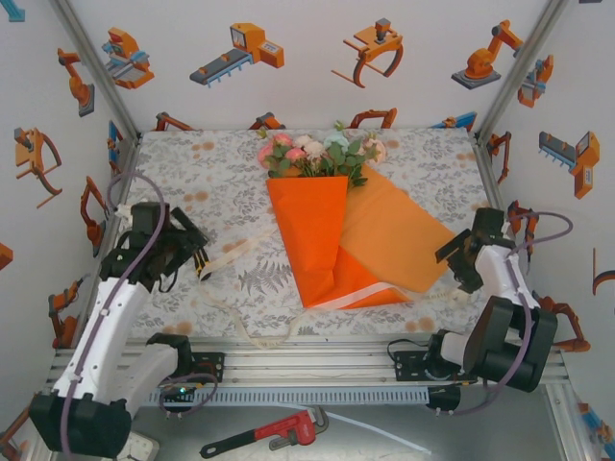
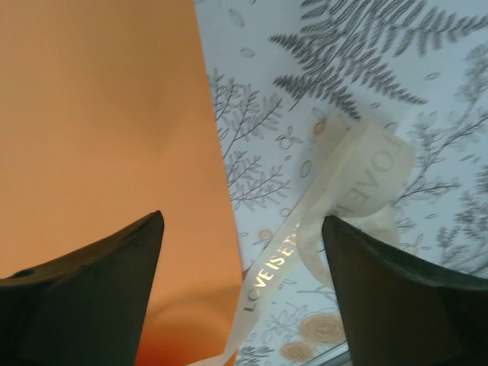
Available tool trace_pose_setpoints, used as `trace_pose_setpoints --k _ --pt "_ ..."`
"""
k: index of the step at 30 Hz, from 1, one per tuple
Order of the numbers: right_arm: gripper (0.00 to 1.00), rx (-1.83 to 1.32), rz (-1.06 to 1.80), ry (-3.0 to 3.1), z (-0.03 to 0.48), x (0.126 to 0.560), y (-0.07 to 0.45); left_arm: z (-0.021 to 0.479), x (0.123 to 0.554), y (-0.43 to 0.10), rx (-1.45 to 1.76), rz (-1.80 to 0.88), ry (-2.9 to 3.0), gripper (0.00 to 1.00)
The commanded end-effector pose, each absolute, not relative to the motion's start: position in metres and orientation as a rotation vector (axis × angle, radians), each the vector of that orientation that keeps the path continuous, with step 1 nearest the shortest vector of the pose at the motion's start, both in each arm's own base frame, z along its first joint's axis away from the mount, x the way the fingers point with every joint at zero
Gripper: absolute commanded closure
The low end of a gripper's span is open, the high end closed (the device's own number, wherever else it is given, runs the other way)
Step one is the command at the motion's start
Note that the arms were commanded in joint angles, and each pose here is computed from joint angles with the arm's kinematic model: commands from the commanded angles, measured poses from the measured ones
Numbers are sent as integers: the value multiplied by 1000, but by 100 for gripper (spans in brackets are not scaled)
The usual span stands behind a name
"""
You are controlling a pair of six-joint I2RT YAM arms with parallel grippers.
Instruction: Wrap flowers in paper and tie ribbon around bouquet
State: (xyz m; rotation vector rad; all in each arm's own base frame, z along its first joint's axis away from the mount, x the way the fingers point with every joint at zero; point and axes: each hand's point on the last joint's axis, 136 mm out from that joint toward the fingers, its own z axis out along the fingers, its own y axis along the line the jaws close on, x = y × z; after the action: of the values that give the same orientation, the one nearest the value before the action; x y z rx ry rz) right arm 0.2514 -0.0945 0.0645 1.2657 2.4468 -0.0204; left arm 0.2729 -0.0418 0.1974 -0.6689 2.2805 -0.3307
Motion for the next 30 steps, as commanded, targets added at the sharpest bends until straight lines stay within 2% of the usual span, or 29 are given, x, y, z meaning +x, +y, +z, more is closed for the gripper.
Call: trace_pose_setpoints --k 1,4,7,10,14,19,24,30 --pt "14 1412 -217 2358 79 229 -133 205 289 -117 -282 -528 2344 26" --pt "8 1476 -206 2277 91 226 -157 198 291 -195 17 -702 2371 26" --pt "1 1312 -78 2335 103 254 -150 177 285 -246 217 -693 2447 28" --pt "3 1198 76 2371 103 279 -128 156 277 -289 389 -694 2491 35" --pt "7 1126 224 2401 91 299 -103 133 266 -334 477 -848 2536 54" --pt "7 1212 188 2468 69 292 -98 112 248 -365 621 -919 2578 64" --pt "6 1352 195 2538 37 272 -84 85 234 -380 671 -978 2653 64" --pt "6 1311 285 2601 18 272 -57 49 227 -372 675 -895 2731 65"
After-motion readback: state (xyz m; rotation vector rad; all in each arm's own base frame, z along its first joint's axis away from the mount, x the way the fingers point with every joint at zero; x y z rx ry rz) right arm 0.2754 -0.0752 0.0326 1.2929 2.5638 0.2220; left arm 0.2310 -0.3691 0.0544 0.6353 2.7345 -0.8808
